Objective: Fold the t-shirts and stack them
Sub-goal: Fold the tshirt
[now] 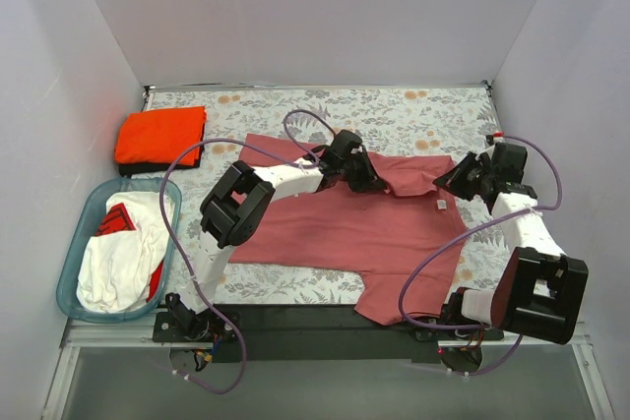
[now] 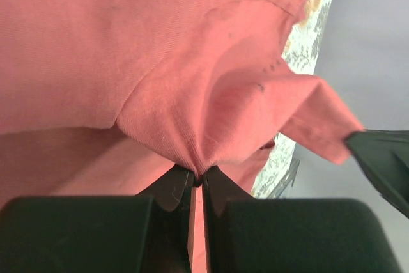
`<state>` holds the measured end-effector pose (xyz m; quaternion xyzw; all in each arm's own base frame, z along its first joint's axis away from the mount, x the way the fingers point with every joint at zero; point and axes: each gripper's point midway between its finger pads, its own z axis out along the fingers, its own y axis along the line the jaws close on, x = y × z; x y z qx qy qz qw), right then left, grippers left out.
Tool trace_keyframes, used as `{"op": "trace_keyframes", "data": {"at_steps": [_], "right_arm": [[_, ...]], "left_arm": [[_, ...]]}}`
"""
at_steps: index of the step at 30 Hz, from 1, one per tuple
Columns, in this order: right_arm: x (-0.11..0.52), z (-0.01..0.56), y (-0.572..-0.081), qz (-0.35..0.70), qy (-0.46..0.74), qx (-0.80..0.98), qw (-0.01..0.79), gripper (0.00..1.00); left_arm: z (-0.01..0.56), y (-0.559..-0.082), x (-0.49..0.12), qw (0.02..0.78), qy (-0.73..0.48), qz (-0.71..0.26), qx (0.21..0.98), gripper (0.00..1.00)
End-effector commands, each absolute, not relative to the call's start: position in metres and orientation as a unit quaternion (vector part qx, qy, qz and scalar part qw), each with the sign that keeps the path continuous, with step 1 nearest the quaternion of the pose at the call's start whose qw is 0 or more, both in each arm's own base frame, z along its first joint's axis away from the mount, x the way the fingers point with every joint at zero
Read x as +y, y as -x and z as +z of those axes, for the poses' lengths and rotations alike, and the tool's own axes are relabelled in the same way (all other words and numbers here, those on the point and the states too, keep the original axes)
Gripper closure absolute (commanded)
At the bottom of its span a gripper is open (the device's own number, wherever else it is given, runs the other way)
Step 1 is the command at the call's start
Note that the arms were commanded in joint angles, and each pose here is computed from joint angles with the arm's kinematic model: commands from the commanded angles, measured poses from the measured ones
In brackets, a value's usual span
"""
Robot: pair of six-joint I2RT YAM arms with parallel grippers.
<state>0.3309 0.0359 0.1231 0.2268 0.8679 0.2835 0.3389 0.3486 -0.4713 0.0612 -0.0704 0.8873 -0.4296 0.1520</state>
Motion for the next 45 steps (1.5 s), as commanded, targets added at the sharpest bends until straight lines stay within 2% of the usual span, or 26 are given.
{"op": "trace_keyframes", "data": {"at_steps": [1,9,10,11,13,14,15,16,17,20,23,27,32,37,45], "right_arm": [[0.03,0.105,-0.314,0.254,-0.23,0.881,0.325,0.99],[0.03,0.075,-0.295,0.242,-0.246,0.894,0.287,0.99],[0.031,0.072,-0.294,0.243,-0.248,0.895,0.282,0.96],[0.031,0.07,-0.293,0.242,-0.248,0.896,0.279,0.87],[0.03,0.071,-0.294,0.239,-0.248,0.896,0.281,0.76],[0.027,0.078,-0.299,0.238,-0.248,0.893,0.291,0.67],[0.024,0.08,-0.303,0.229,-0.25,0.893,0.297,0.64],[0.021,0.085,-0.308,0.225,-0.25,0.891,0.305,0.61],[0.018,0.089,-0.313,0.223,-0.252,0.889,0.312,0.56],[0.005,0.107,-0.337,0.22,-0.257,0.877,0.342,0.52],[-0.011,0.123,-0.366,0.237,-0.265,0.857,0.374,0.52],[-0.023,0.123,-0.394,0.287,-0.277,0.828,0.394,0.53],[-0.039,0.118,-0.418,0.316,-0.294,0.804,0.408,0.53],[-0.044,0.111,-0.441,0.335,-0.308,0.788,0.415,0.54],[-0.052,0.089,-0.465,0.346,-0.323,0.783,0.404,0.56]], "left_arm": [[0.08,-0.336,-0.477,0.127,0.036,-0.442,0.887,1.0],[0.074,-0.331,-0.461,0.102,0.024,-0.409,0.906,1.0],[0.072,-0.328,-0.459,0.094,0.023,-0.406,0.909,0.99],[0.071,-0.325,-0.458,0.087,0.018,-0.405,0.91,0.98],[0.067,-0.321,-0.456,0.075,0.015,-0.401,0.913,0.91],[0.064,-0.319,-0.456,0.07,0.013,-0.399,0.914,0.88],[0.065,-0.316,-0.455,0.064,0.009,-0.4,0.914,0.84],[0.065,-0.315,-0.455,0.061,0.009,-0.4,0.914,0.79],[0.066,-0.314,-0.455,0.059,0.007,-0.402,0.914,0.7],[0.08,-0.316,-0.453,0.074,-0.004,-0.403,0.912,0.52],[0.101,-0.327,-0.443,0.105,-0.017,-0.392,0.914,0.45],[0.126,-0.359,-0.404,0.173,-0.005,-0.354,0.919,0.44],[0.13,-0.421,-0.32,0.269,0.038,-0.262,0.926,0.44],[0.112,-0.473,-0.247,0.305,0.106,-0.199,0.925,0.44],[0.075,-0.518,-0.191,0.318,0.143,-0.146,0.926,0.46]]}}
